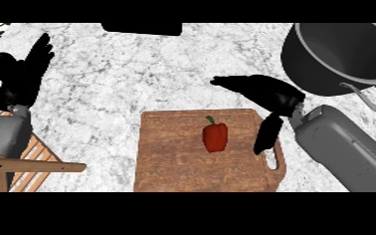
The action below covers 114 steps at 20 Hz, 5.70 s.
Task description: Pick the bell pepper from the cutting board and place it in the pot
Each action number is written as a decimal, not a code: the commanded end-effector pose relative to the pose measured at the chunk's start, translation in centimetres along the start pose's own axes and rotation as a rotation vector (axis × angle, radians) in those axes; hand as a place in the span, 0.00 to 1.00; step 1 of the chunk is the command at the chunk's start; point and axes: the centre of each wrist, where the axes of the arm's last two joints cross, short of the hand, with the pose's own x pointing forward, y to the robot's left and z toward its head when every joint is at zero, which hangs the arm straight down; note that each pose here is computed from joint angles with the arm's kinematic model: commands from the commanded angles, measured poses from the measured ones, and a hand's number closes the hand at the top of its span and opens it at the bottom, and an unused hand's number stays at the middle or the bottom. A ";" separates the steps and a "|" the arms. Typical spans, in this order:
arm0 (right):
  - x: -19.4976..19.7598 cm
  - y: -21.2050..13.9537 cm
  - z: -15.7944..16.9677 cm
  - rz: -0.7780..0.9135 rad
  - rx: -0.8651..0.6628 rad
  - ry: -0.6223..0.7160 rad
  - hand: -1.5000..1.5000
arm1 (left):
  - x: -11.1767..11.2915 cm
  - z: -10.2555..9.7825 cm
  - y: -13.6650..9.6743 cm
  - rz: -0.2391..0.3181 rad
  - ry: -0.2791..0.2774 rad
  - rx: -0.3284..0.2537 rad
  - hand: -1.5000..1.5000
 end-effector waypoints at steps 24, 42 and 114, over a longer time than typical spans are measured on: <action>2.9 5.6 -2.9 0.074 0.073 0.178 0.00 | -0.7 0.8 -6.3 0.264 -0.050 -0.051 0.50; 2.1 9.0 -4.5 0.154 0.107 0.114 1.00 | -0.2 -0.1 -6.2 0.274 -0.071 -0.065 0.50; -16.1 -3.6 8.7 -0.111 -1.079 0.821 0.00 | 2.9 -1.4 -7.3 0.269 -0.121 -0.107 0.50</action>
